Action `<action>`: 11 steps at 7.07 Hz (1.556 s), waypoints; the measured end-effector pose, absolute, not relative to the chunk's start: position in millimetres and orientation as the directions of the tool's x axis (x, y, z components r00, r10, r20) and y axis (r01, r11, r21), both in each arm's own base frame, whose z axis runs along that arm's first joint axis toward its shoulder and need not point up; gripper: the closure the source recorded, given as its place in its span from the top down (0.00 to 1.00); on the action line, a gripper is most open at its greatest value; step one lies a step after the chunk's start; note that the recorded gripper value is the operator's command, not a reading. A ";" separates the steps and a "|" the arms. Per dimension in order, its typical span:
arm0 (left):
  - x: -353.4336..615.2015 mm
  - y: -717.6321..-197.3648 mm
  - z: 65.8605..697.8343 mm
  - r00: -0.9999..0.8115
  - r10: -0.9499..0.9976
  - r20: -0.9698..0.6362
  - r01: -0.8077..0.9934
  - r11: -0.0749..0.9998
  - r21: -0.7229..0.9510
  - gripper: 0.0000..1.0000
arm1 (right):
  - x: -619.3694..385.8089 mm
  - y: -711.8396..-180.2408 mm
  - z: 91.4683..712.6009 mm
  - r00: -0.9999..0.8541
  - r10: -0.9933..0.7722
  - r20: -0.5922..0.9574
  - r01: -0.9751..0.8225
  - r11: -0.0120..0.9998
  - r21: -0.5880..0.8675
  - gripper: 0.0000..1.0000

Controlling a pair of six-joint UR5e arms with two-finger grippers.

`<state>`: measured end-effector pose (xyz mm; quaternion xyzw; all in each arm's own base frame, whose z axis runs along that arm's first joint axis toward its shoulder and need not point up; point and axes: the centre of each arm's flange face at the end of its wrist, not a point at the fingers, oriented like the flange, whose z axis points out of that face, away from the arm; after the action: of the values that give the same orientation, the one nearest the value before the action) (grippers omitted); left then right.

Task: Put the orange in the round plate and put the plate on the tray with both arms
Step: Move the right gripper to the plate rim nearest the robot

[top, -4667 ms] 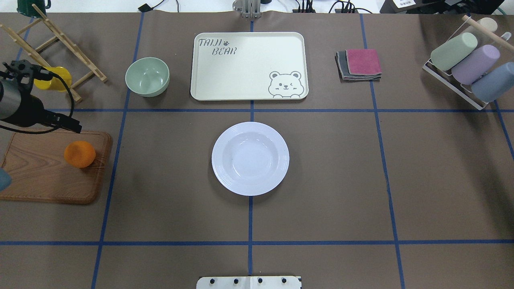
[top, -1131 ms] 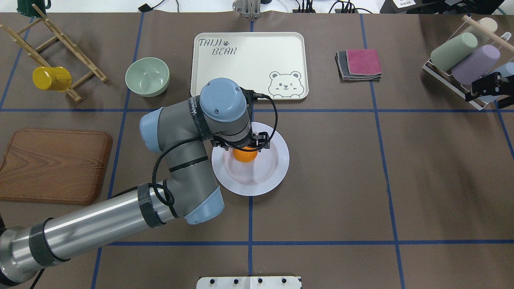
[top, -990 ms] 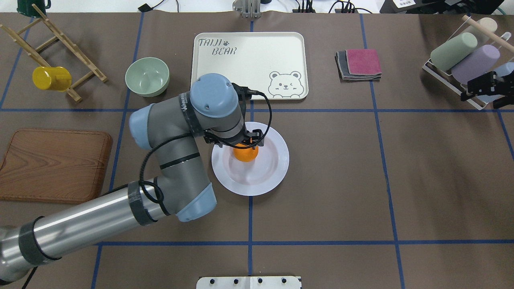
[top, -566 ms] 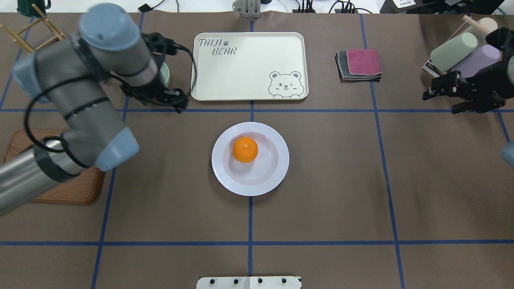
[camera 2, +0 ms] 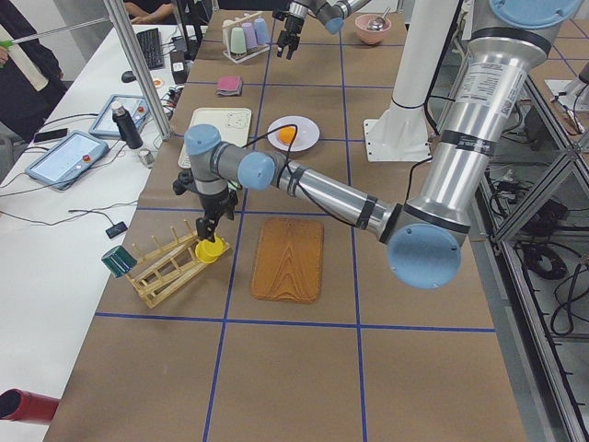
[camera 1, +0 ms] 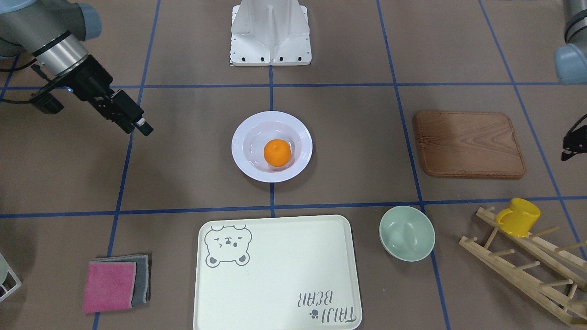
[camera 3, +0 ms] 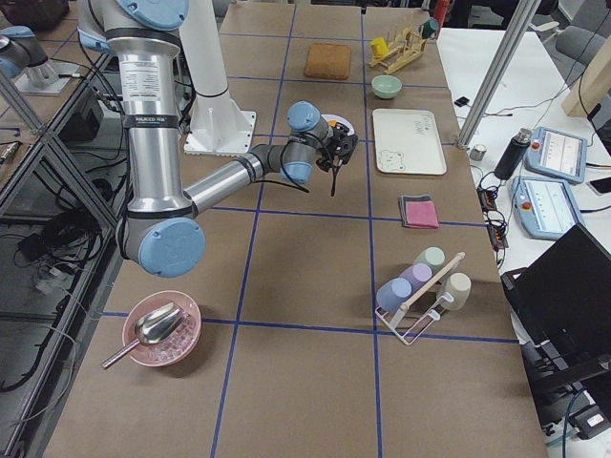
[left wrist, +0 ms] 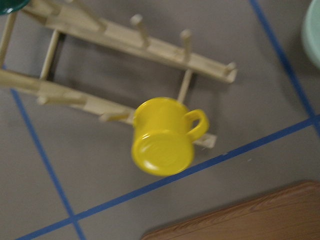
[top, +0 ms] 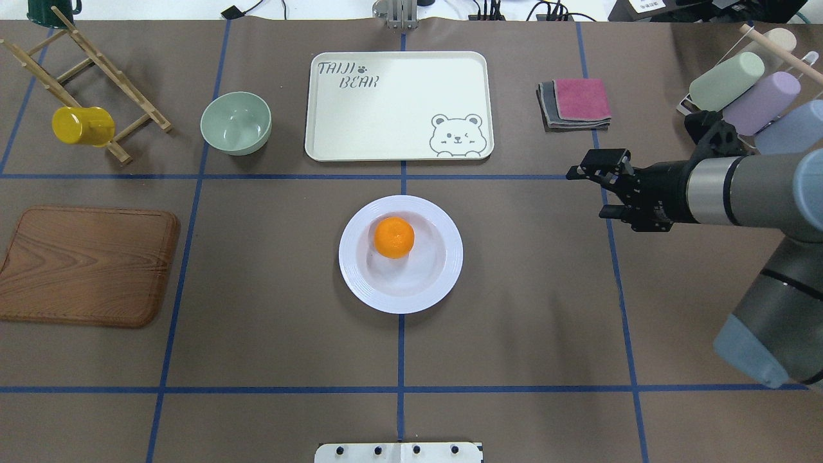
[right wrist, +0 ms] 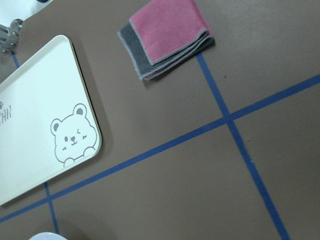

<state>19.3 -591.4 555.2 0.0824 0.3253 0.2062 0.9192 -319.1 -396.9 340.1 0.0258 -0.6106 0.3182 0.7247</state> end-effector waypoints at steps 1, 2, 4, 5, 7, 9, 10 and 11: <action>-15.2 -583.3 585.1 0.707 0.415 -0.573 -0.316 0.910 0.269 0.99 | -355.4 -364.6 327.4 -0.019 0.454 0.891 -0.533 0.749 -0.393 1.00; -29.4 -574.3 602.5 0.700 0.392 -0.596 -0.303 0.920 0.249 0.99 | -393.8 -328.2 320.6 -0.089 0.473 0.877 -0.573 0.696 -0.433 1.00; -38.3 -550.6 628.7 0.659 0.299 -0.690 -0.239 0.953 0.185 0.99 | -461.0 -287.3 308.1 -0.193 0.501 0.843 -0.597 0.622 -0.507 0.99; -42.3 -539.7 638.5 0.646 0.254 -0.720 -0.207 0.966 0.155 0.99 | -490.8 -281.2 302.9 -0.217 0.507 0.834 -0.601 0.604 -0.523 0.97; -45.7 -531.9 644.6 0.640 0.221 -0.736 -0.183 0.974 0.133 0.99 | -526.1 -274.7 301.5 -0.218 0.513 0.831 -0.608 0.594 -0.526 0.95; -46.2 -531.5 643.8 0.639 0.218 -0.737 -0.180 0.975 0.133 0.99 | -547.0 -278.1 311.0 -0.193 0.518 0.833 -0.625 0.589 -0.512 0.93; -46.2 -531.4 643.5 0.639 0.219 -0.737 -0.180 0.975 0.133 0.99 | -553.0 -283.4 315.8 -0.184 0.520 0.834 -0.635 0.585 -0.505 0.89; -46.3 -531.5 643.0 0.639 0.220 -0.737 -0.180 0.974 0.134 0.99 | -560.9 -291.9 316.7 -0.181 0.520 0.835 -0.645 0.578 -0.500 0.70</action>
<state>-46.3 -531.5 643.0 0.0241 0.4103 0.1104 0.9049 -560.9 -291.9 316.7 0.0506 -0.6178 0.4567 0.6381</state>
